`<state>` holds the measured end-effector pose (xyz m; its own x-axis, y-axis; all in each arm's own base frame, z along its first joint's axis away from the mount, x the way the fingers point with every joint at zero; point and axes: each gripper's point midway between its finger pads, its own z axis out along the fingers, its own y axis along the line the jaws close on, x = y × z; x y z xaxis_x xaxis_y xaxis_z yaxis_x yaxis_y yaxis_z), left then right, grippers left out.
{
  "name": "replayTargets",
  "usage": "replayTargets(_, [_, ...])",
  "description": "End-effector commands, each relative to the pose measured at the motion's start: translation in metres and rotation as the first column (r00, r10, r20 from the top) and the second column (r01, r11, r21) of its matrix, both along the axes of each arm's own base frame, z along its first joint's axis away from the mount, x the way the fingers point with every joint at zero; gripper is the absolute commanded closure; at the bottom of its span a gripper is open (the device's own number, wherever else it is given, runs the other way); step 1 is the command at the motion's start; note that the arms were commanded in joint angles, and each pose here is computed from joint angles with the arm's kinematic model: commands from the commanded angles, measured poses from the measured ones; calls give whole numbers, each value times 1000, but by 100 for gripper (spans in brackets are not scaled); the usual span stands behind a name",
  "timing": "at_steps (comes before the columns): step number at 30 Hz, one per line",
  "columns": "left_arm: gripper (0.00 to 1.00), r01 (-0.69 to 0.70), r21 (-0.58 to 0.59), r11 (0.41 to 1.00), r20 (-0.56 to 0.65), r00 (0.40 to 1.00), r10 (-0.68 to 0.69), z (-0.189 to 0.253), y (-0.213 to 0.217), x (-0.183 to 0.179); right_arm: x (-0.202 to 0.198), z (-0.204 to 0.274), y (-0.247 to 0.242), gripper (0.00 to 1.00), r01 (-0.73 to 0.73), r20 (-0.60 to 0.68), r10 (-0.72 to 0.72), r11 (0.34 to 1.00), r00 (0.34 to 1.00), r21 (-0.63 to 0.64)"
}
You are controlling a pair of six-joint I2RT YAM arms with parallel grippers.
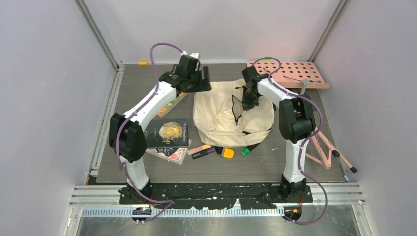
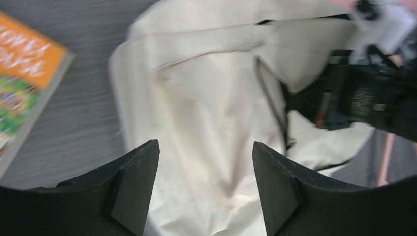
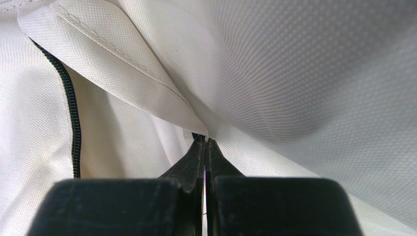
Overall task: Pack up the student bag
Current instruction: Adjust the student bag at the center of the board.
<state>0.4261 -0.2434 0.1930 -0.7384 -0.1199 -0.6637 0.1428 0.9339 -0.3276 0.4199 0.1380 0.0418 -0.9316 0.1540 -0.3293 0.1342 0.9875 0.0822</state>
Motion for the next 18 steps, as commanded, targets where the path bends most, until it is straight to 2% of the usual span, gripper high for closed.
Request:
replayTargets(1, [26, 126, -15, 992, -47, 991, -127, -3, -58, -12, 14, 35, 10, 100, 1, 82, -6, 998, 997, 62])
replayTargets(7, [15, 164, -31, 986, -105, 980, -166, -27, -97, -10, 15, 44, 10, 100, 6, 100, -12, 998, 995, 64])
replayTargets(12, [13, 247, 5, 969, -169, 955, -242, -52, -121, -25, 16, 44, 11, 100, 7, 99, -14, 998, 995, 69])
replayTargets(18, [12, 267, 61, 962, -234, 940, -247, -80, -123, -35, 17, 43, 12, 100, 6, 97, -13, 997, 995, 72])
